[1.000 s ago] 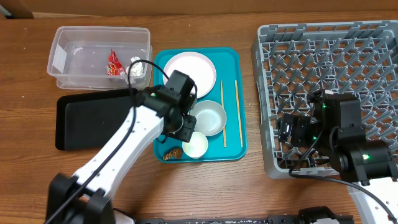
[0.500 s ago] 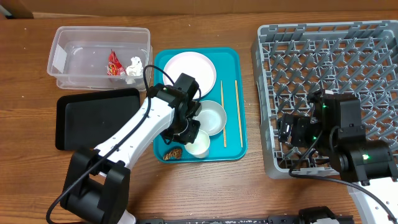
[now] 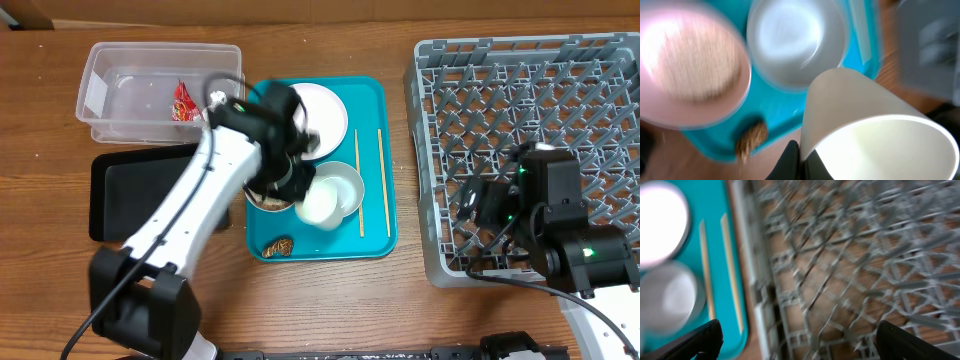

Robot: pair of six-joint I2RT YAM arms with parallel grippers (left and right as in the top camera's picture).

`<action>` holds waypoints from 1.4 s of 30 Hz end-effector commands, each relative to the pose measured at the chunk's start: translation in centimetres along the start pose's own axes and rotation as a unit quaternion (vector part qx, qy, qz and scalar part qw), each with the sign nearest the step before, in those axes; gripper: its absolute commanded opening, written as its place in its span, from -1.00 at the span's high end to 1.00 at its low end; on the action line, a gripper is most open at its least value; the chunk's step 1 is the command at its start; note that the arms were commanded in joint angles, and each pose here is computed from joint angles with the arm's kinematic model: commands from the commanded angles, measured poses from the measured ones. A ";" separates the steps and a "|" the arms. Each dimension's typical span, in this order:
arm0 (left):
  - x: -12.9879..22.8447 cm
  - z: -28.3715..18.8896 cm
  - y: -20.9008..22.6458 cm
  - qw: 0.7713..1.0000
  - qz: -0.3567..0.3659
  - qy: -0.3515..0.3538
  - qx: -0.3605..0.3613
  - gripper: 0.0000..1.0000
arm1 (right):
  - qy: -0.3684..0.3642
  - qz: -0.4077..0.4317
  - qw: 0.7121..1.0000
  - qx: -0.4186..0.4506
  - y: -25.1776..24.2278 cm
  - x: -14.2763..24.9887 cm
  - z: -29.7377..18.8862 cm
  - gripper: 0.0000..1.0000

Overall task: Sort waste into correct bins and load items into the dishwasher
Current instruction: 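Lift the white cup and pass it to the right gripper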

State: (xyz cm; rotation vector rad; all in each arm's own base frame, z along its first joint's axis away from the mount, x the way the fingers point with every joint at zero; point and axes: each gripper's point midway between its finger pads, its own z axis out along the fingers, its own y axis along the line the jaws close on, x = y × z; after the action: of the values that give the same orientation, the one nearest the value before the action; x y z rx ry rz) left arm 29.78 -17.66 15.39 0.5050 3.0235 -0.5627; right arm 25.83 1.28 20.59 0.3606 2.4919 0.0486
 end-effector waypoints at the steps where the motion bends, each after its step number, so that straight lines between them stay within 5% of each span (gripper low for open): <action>1: -4.1 -3.9 -3.1 0.988 0.045 -0.092 0.118 0.92 | -0.081 0.080 0.993 0.019 -0.5 -3.7 -1.2 -1.00; 6: -9.0 -7.2 -6.8 0.941 0.066 -0.187 0.273 0.92 | -0.084 -0.004 0.977 -0.194 7.9 -5.8 -1.4 -1.00; 10: -10.4 -9.3 -9.8 0.894 0.100 -0.199 0.389 0.92 | -0.056 -0.120 0.909 -0.395 14.7 -4.4 -3.7 -1.00; 14: -10.0 -10.3 -11.4 0.841 0.146 -0.174 0.491 0.92 | -0.052 -0.195 0.843 -0.499 17.3 -3.0 -5.8 -1.00; 17: -9.7 -10.0 -11.5 0.819 0.152 -0.150 0.533 0.92 | -0.055 -0.213 0.829 -0.514 17.7 -2.8 -5.9 -0.99; 29: -9.8 -8.8 -11.1 0.810 0.123 -0.115 0.561 0.92 | -0.142 -0.239 0.823 -0.496 18.3 -6.3 -5.9 -1.00; 38: -9.8 -8.8 -11.2 0.812 0.107 -0.102 0.564 0.92 | -0.135 -0.236 0.824 -0.497 18.9 -6.9 -3.5 -1.00; 42: -9.6 -8.6 -11.7 0.812 0.110 -0.098 0.565 0.92 | -0.144 -0.255 0.785 -0.546 19.9 -6.6 -5.3 -1.00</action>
State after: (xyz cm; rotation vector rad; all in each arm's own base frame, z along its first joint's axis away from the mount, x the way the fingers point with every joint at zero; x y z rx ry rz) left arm 36.05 -27.37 27.62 0.6697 2.0708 -2.1348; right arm 33.61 17.98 29.05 -0.6497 1.8714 1.0037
